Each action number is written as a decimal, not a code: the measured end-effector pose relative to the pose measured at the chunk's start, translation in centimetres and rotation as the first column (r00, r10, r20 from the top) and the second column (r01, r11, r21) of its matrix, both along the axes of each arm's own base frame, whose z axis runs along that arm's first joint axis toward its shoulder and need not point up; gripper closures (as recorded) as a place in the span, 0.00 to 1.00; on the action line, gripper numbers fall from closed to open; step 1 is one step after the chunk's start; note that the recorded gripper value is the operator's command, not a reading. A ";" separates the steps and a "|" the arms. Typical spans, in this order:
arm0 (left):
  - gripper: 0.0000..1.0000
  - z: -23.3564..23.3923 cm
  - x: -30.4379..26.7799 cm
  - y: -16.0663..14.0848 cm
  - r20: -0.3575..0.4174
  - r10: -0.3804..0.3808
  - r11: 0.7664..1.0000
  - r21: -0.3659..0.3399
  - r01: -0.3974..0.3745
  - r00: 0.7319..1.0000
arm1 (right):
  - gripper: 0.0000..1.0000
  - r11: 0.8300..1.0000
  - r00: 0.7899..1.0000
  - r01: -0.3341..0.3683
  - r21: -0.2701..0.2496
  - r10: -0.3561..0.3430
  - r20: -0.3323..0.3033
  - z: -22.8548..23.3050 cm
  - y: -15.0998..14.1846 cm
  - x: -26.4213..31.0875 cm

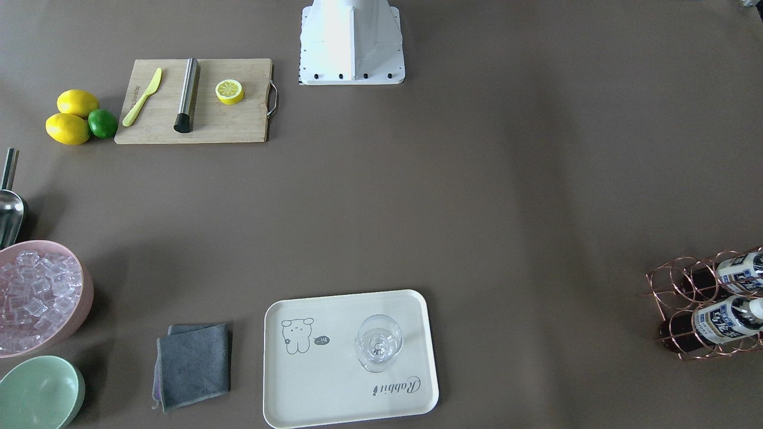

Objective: Take tea from basket to plate

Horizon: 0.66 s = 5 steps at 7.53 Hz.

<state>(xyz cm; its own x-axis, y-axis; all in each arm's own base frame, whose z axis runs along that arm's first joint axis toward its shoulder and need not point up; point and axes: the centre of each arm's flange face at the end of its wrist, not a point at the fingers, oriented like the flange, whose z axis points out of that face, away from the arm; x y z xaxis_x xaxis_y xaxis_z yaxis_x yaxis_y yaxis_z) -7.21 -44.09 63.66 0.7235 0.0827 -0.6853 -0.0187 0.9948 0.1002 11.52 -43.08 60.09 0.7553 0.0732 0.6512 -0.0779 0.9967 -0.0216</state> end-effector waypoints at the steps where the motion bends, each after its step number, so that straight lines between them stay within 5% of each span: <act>1: 0.02 0.0 0.0 0.0 0.000 0.000 1.000 0.000 0.000 1.000 | 0.00 1.000 1.000 0.000 0.000 0.000 0.000 0.0 0.0 0.0; 5: 0.02 -0.3 0.0 -0.1 -0.001 -0.001 1.000 0.005 0.001 1.000 | 0.00 1.000 1.000 0.000 -0.001 0.000 0.000 0.0 0.0 0.0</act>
<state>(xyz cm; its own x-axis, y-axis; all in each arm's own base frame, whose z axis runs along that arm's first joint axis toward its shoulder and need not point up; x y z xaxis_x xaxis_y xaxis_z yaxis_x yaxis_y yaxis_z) -7.21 -44.21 63.35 0.7231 0.0852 -0.6855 -0.0179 0.9943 0.1048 11.51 -43.08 60.10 0.7553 0.0735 0.6513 -0.0779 0.9967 -0.0222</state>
